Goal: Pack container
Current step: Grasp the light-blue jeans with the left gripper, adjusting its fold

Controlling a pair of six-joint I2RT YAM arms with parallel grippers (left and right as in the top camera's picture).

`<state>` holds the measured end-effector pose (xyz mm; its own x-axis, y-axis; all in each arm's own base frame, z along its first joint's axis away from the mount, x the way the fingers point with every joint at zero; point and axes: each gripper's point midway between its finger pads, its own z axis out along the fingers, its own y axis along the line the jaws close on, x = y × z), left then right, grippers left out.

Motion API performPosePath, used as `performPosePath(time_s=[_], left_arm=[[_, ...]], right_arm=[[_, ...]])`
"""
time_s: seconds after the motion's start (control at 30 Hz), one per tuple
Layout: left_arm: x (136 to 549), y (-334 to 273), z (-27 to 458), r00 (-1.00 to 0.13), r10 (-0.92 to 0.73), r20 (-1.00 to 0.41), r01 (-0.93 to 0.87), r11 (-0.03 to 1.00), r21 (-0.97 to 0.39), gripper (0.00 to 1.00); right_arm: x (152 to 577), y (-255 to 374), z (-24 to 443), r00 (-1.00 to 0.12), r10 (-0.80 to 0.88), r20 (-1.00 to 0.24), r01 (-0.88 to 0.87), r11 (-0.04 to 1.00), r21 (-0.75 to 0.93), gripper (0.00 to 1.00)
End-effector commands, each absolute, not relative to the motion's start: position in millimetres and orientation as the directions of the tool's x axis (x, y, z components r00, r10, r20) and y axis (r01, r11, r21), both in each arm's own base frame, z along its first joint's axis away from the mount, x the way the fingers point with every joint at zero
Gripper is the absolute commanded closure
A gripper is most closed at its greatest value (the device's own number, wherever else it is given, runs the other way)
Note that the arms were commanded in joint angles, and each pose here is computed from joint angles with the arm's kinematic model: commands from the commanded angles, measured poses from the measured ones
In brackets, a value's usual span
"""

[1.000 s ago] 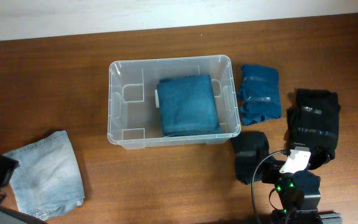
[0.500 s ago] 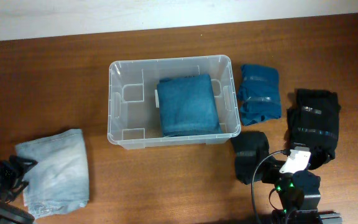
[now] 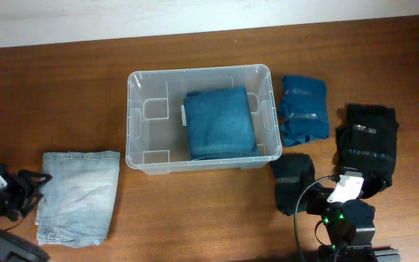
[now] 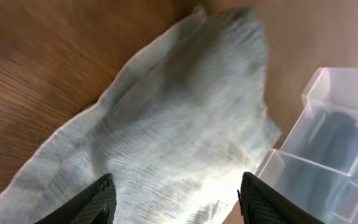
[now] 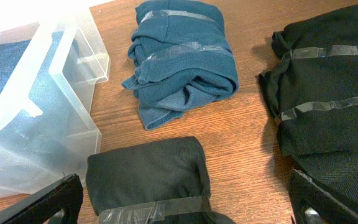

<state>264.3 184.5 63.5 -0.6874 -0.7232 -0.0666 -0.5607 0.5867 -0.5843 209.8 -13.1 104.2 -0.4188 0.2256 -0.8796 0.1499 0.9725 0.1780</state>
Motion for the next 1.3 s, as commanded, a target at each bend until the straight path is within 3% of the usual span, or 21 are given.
performPosePath(time_s=[0.0, 0.13, 0.27, 0.4, 0.47, 0.77, 1.03, 1.27], left_arm=[[272.2, 187.5, 104.4, -0.671, -0.710, -0.212, -0.515, 0.653, -0.556, 0.36], [283.9, 167.5, 120.4, -0.725, -0.631, -0.276, -0.439, 0.732, -0.520, 0.36], [292.9, 121.8, 104.5, -0.842, -0.494, -0.215, -0.365, 0.816, -0.448, 0.37], [288.1, 107.2, 72.6, -0.872, -0.477, -0.114, -0.447, 0.868, -0.215, 0.37], [291.2, 100.4, 65.7, -0.876, -0.470, -0.110, -0.449, 0.877, -0.172, 0.37], [280.3, 94.1, 30.1, -0.852, -0.523, -0.005, -0.520, 0.848, -0.104, 0.37], [302.0, 110.1, -12.3, -0.845, -0.533, -0.049, -0.529, 0.846, -0.073, 0.31], [338.3, 123.6, -32.8, -0.680, -0.724, -0.117, -0.702, 0.688, -0.184, 0.22]], right_arm=[[210.1, -12.1, 102.9, -0.417, 0.219, -0.882, 0.143, 0.974, 0.174, 0.02], [210.1, -12.1, 102.9, -0.417, 0.219, -0.882, 0.143, 0.974, 0.174, 0.02], [210.1, -12.1, 102.9, -0.417, 0.219, -0.882, 0.143, 0.974, 0.174, 0.02], [210.1, -12.1, 102.9, -0.417, 0.219, -0.882, 0.143, 0.974, 0.174, 0.01], [210.1, -12.1, 102.9, -0.417, 0.219, -0.882, 0.143, 0.974, 0.174, 0.02], [210.1, -12.1, 102.9, -0.417, 0.219, -0.882, 0.143, 0.974, 0.174, 0.02], [210.1, -12.1, 102.9, -0.417, 0.219, -0.882, 0.143, 0.974, 0.174, 0.02], [210.1, -12.1, 102.9, -0.417, 0.219, -0.882, 0.143, 0.974, 0.174, 0.02]])
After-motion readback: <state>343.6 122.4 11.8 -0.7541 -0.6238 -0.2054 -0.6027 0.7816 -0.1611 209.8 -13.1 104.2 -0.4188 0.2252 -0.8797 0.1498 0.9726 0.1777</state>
